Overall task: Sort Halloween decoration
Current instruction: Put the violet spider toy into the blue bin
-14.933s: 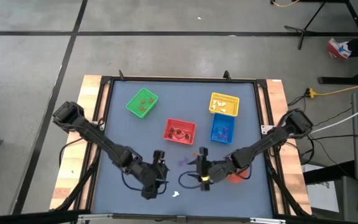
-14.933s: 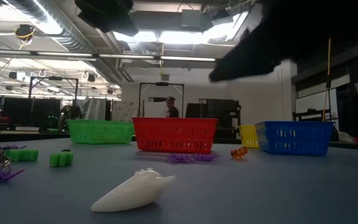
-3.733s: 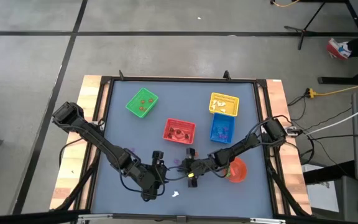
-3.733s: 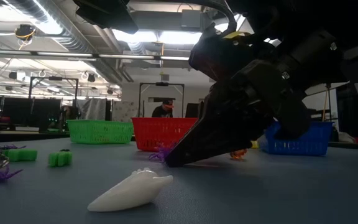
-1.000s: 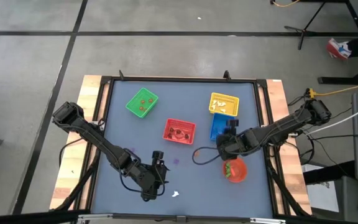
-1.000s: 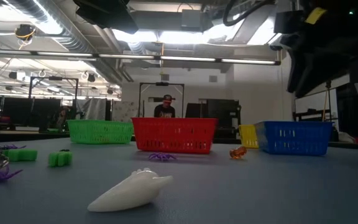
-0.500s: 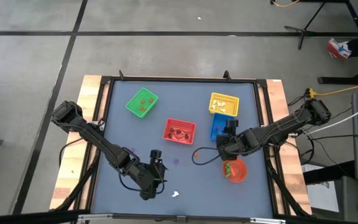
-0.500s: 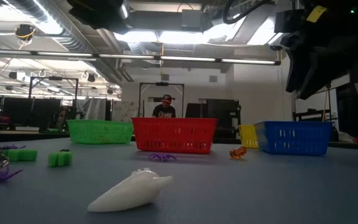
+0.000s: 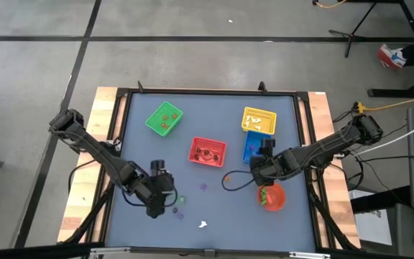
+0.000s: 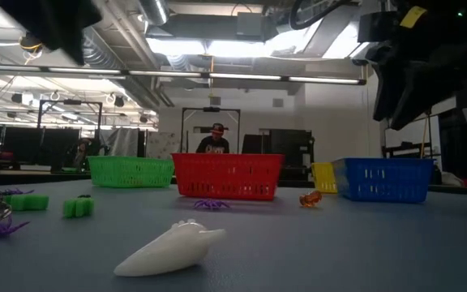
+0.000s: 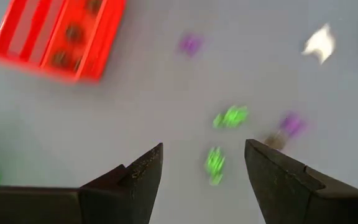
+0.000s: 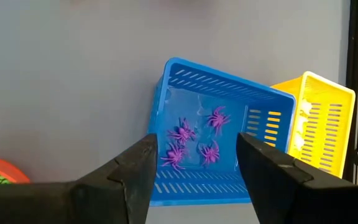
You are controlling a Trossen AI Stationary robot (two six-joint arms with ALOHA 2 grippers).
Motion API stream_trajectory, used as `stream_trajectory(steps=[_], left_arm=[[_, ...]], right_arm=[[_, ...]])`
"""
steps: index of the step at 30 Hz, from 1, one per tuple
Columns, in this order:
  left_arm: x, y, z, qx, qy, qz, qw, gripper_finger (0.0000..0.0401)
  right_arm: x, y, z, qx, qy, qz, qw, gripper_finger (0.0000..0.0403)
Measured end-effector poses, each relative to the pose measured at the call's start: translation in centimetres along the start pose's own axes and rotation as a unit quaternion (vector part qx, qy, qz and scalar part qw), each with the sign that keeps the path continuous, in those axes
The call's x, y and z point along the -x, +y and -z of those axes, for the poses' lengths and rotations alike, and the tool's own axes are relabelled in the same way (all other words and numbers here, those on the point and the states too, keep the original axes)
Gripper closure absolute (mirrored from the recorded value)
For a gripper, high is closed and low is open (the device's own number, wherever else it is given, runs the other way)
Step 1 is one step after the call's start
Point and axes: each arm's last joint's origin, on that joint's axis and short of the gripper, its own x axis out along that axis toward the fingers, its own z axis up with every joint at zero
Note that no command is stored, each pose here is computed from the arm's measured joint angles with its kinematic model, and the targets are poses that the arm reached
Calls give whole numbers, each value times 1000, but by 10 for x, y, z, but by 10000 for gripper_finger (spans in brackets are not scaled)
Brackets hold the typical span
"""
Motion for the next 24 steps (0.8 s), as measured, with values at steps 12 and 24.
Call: stream_trajectory(steps=[12,24], left_arm=[[-23,21,69,19,113,-93,989,190],[-41,58,116,142,45,-46,988,190]], right_arm=[[0,1,-2,-5,-8,-3,1000,184],[0,2,-7,-17,-31,-9,999,184]])
